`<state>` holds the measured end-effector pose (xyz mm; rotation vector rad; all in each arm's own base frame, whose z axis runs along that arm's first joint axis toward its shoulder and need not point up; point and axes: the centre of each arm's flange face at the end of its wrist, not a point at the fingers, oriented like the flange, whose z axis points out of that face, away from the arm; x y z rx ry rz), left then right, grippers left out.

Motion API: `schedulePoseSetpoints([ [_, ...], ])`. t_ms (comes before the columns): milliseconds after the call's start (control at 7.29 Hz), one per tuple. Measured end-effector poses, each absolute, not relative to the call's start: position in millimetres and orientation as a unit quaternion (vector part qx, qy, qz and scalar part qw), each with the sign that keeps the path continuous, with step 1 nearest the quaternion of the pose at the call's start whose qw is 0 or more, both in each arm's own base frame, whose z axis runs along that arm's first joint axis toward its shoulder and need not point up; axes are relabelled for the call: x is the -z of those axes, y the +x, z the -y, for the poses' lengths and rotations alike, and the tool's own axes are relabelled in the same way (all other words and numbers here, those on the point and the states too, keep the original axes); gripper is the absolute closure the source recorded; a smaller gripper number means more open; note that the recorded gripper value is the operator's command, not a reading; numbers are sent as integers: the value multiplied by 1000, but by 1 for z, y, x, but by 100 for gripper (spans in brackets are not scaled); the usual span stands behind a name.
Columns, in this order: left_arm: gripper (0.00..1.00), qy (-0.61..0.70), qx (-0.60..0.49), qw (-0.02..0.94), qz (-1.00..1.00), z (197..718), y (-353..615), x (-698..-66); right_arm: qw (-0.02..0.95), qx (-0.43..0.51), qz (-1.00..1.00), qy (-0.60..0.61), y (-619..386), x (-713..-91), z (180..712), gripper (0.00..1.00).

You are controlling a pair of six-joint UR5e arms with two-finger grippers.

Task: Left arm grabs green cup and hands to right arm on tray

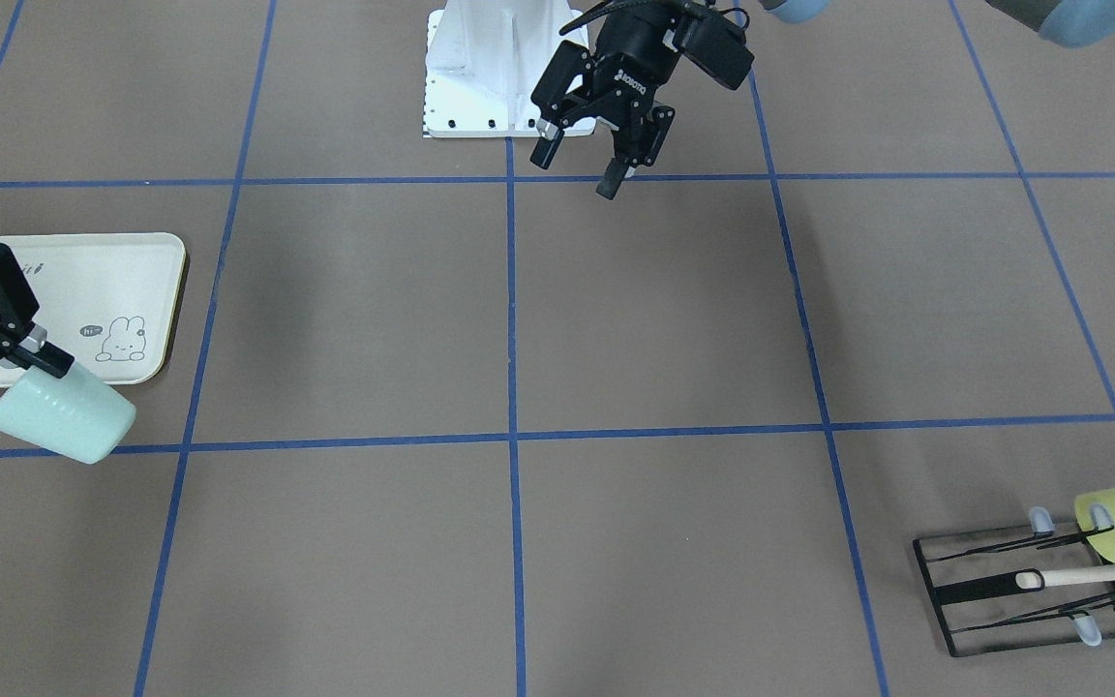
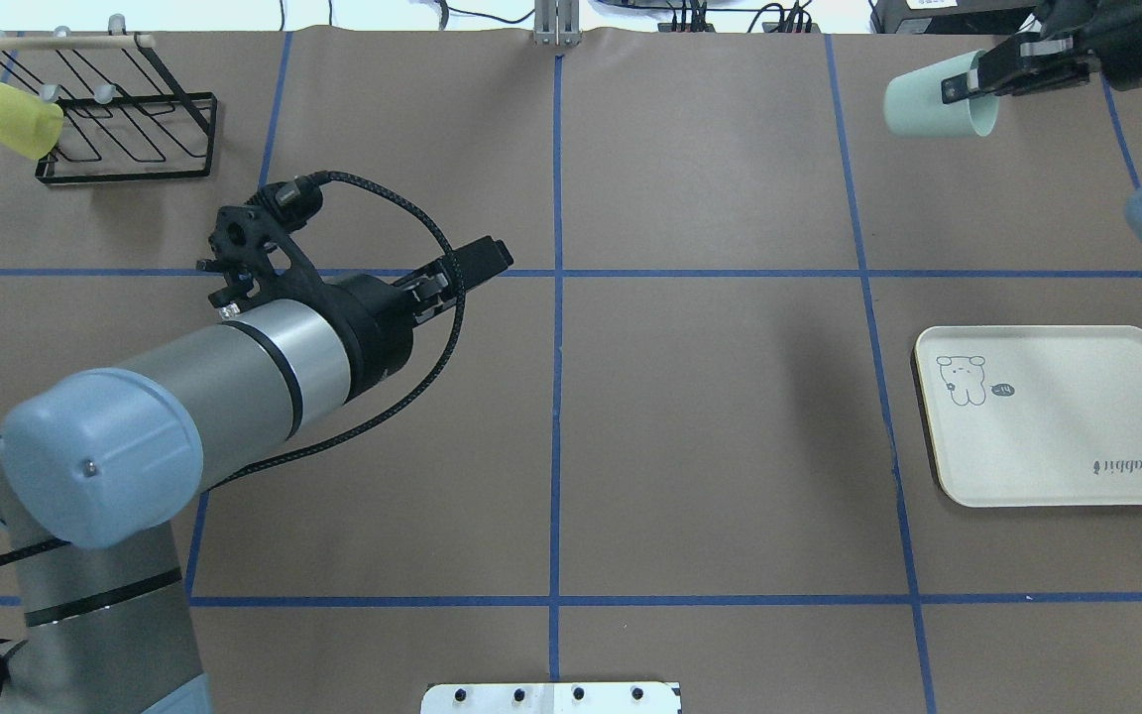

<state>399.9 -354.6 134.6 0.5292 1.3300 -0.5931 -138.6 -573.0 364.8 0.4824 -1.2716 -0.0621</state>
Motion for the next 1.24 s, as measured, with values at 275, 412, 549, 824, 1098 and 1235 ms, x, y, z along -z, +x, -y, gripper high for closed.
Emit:
schedulePoseSetpoints([
  [275, 0, 285, 216, 783, -509, 379, 355, -140, 817, 35, 545, 186, -129, -426, 564, 100],
  [412, 0, 288, 194, 810, -472, 396, 333, -148, 833, 33, 530, 154, -132, -447, 557, 100],
  [549, 0, 290, 183, 828, -443, 412, 312, -156, 847, 30, 516, 122, -137, -463, 547, 100],
  [824, 0, 274, 157, 850, -422, 436, 273, -174, 882, 27, 467, 66, -149, -452, 526, 100],
  [1098, 0, 264, 144, 859, -413, 444, 255, -187, 937, 94, 334, 24, -166, -424, 485, 100],
  [1235, 0, 261, 143, 863, -409, 446, 252, -194, 948, 123, 295, 6, -164, -429, 470, 100],
])
